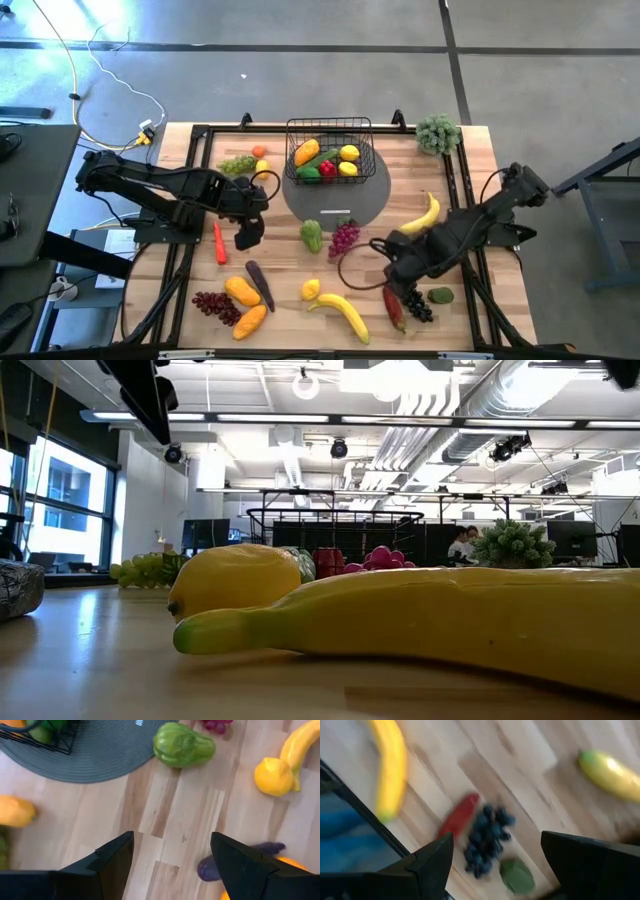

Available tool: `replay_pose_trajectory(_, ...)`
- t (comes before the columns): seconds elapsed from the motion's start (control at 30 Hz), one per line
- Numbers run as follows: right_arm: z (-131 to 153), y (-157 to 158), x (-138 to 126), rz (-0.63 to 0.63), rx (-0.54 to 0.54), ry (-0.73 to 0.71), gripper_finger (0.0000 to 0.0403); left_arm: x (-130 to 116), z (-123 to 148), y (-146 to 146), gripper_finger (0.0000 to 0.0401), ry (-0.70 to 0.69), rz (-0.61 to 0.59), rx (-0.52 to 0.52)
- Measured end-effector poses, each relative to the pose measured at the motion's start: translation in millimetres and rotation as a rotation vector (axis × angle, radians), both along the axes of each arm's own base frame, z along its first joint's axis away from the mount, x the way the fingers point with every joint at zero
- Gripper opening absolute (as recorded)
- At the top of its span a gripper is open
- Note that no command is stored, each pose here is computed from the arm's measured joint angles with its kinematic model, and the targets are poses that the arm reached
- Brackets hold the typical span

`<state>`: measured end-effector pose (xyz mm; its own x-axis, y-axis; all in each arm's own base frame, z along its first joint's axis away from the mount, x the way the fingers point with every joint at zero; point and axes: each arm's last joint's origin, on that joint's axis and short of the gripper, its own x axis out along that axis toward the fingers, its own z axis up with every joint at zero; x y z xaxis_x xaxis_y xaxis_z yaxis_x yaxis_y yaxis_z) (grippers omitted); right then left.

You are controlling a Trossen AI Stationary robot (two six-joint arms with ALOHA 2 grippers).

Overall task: Build produce basket
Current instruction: Put the green lime into the wire basket

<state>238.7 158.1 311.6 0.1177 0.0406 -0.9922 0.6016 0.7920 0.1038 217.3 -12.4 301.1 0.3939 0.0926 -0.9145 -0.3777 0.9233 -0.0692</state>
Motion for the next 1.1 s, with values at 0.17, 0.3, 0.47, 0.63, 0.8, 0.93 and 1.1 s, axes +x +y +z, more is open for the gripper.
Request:
replay_pose_trajectory(0.17, -25.5, 11.4, -15.0, 0.036, 0.006, 0.112, 0.0281, 0.0, 0.0, -0.3, 0.0253, -0.001, 0.012, -0.017)
replay_pose_trajectory(0.3, -40.7, 19.0, -25.5, 0.064, 0.028, 0.183, 0.0281, 0.0, 0.0, -0.3, 0.0253, -0.001, 0.014, -0.017)
replay_pose_trajectory(0.47, -59.5, 24.7, -36.7, 0.090, 0.034, 0.244, 0.0281, 0.1, 0.0, -0.2, 0.0253, -0.002, 0.016, -0.016)
replay_pose_trajectory(0.63, -78.8, 26.8, -47.8, 0.096, 0.041, 0.315, 0.0281, 0.1, 0.0, -0.1, 0.0253, -0.005, 0.040, -0.022)
replay_pose_trajectory(0.8, -93.8, 29.9, -57.9, 0.123, 0.058, 0.362, 0.0281, 0.1, 0.1, -0.1, 0.0253, -0.006, 0.044, -0.021)
replay_pose_trajectory(0.93, -101.9, 34.4, -64.0, 0.153, 0.073, 0.365, 0.0281, 0.2, 0.1, -0.1, 0.0253, -0.008, 0.063, -0.029)
replay_pose_trajectory(1.1, -114.1, 40.4, -70.9, 0.193, 0.094, 0.345, 0.0281, 0.2, 0.1, -0.1, 0.0253, -0.011, 0.089, -0.040)
